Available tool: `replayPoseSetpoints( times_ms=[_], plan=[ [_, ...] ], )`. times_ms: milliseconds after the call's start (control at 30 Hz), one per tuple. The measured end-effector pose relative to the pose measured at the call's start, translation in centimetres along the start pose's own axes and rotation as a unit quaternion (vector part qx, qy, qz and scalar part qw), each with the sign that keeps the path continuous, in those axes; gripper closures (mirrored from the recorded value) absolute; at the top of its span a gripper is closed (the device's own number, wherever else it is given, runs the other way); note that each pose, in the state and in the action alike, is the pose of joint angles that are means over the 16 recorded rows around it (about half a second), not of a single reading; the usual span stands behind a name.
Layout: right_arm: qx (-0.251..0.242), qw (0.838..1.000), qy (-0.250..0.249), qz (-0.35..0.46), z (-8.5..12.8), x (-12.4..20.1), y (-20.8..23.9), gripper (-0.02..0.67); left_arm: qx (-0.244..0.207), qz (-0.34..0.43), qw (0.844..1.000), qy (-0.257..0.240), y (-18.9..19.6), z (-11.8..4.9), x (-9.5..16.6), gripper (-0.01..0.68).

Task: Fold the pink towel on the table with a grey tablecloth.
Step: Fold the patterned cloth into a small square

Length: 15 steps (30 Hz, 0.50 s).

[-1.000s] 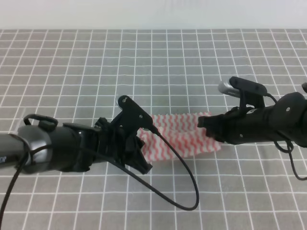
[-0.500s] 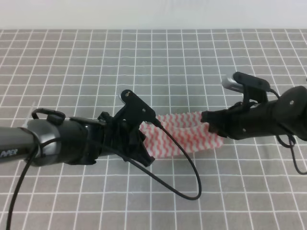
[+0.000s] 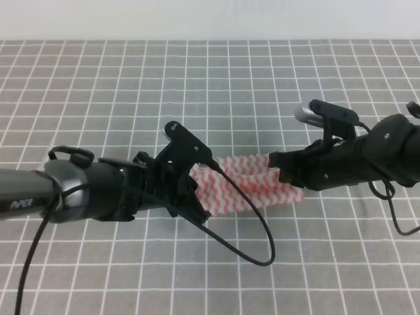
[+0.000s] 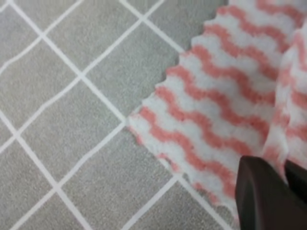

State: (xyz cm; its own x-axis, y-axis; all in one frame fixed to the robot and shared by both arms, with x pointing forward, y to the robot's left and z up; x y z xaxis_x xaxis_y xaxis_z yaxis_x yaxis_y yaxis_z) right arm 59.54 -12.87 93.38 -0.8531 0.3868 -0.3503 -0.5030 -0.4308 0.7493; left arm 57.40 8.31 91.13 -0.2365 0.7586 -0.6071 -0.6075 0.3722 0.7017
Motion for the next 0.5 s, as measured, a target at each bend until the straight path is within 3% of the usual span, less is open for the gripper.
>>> replayPoseSetpoints(
  times_ms=[500],
  plan=[
    [-0.006, 1.000, -0.005, -0.006, 0.2, -1.2, 0.3, 0.663, -0.008, -0.012, 1.000, 0.002, -0.1, 0.7, -0.9, 0.677]
  ],
)
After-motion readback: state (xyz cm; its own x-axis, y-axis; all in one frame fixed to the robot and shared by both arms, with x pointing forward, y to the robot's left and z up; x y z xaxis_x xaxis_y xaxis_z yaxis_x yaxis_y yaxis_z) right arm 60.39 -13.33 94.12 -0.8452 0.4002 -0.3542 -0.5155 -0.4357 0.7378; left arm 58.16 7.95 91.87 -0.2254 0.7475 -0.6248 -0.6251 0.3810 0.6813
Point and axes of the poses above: a point on each arm's last joint axis where the gripper is mounted, y pointing back along that axis away from the gripper, z along the wrist's bending axis when the last joint is at zero, x = y × z, the point moved 3 cm from there along -y, pointing out along that axis toward the gripper, and after that the axes turned 15 degrees about -y, right-handed, at the moved point
